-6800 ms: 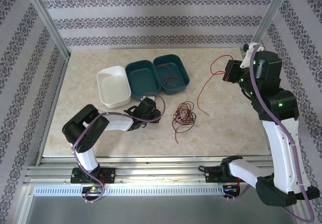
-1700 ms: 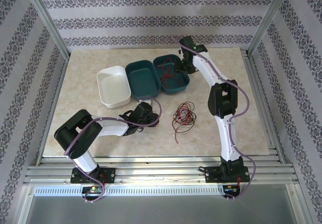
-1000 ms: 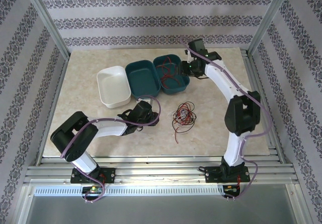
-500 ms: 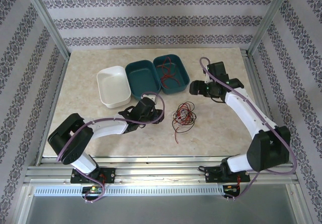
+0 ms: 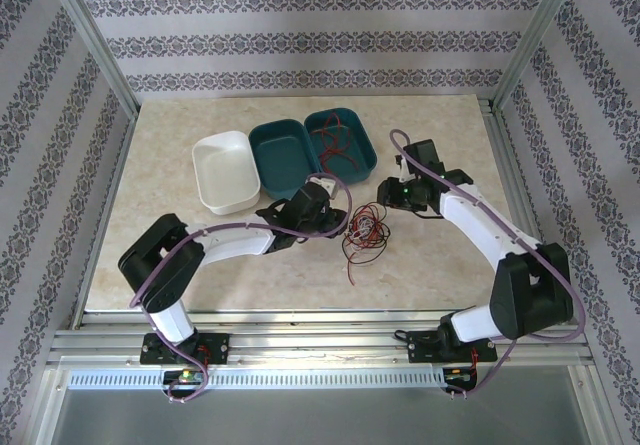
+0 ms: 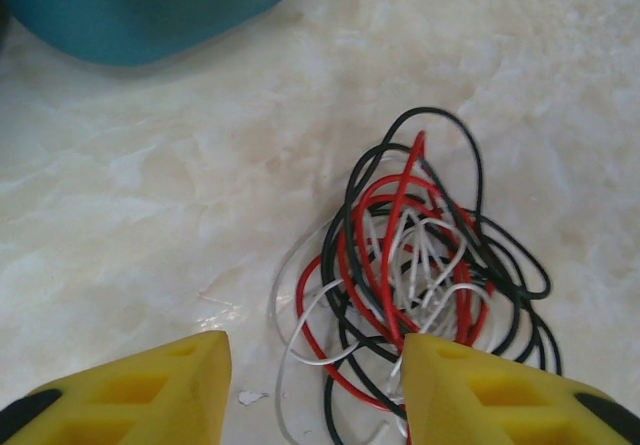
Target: Untangle the cables
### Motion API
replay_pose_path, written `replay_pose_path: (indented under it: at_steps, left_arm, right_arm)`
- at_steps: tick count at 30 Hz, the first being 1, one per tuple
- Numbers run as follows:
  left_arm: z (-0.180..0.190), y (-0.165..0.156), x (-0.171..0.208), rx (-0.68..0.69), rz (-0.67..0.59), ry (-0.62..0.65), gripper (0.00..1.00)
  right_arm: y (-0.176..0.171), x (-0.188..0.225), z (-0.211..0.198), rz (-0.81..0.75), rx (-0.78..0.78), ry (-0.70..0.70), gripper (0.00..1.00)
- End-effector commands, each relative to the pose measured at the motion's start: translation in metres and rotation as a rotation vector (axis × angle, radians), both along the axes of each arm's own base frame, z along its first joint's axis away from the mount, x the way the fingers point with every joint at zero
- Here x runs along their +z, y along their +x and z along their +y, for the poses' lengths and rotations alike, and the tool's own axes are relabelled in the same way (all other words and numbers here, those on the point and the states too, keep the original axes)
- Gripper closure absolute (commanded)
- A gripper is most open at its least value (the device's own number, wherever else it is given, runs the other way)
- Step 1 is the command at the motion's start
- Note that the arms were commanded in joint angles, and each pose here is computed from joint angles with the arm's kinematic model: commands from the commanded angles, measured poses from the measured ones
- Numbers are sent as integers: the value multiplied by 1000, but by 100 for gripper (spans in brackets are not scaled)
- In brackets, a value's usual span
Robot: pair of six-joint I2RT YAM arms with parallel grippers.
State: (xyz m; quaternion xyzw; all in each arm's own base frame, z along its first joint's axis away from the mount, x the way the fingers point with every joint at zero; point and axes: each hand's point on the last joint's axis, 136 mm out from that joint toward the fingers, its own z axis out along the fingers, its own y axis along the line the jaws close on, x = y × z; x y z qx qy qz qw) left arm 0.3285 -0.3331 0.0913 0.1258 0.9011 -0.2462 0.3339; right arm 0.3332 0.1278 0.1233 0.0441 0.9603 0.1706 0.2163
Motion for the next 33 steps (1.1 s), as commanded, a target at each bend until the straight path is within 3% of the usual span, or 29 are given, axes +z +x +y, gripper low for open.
replay_pose_path:
  at_steps: [1, 16, 27, 33]
  left_arm:
    - [-4, 3, -8, 27, 0, 0, 55]
    - [-2, 1, -32, 66, 47, -30, 56]
    - [-3, -6, -41, 56, 80, -51, 57]
    - [-3, -8, -42, 55, 86, -54, 57]
  right_arm:
    - [-4, -7, 15, 39, -10, 33, 59]
    - [-9, -49, 57, 114, -22, 9, 73]
    - [0, -69, 62, 148, -39, -38, 74]
    - [4, -69, 68, 144, -24, -28, 81]
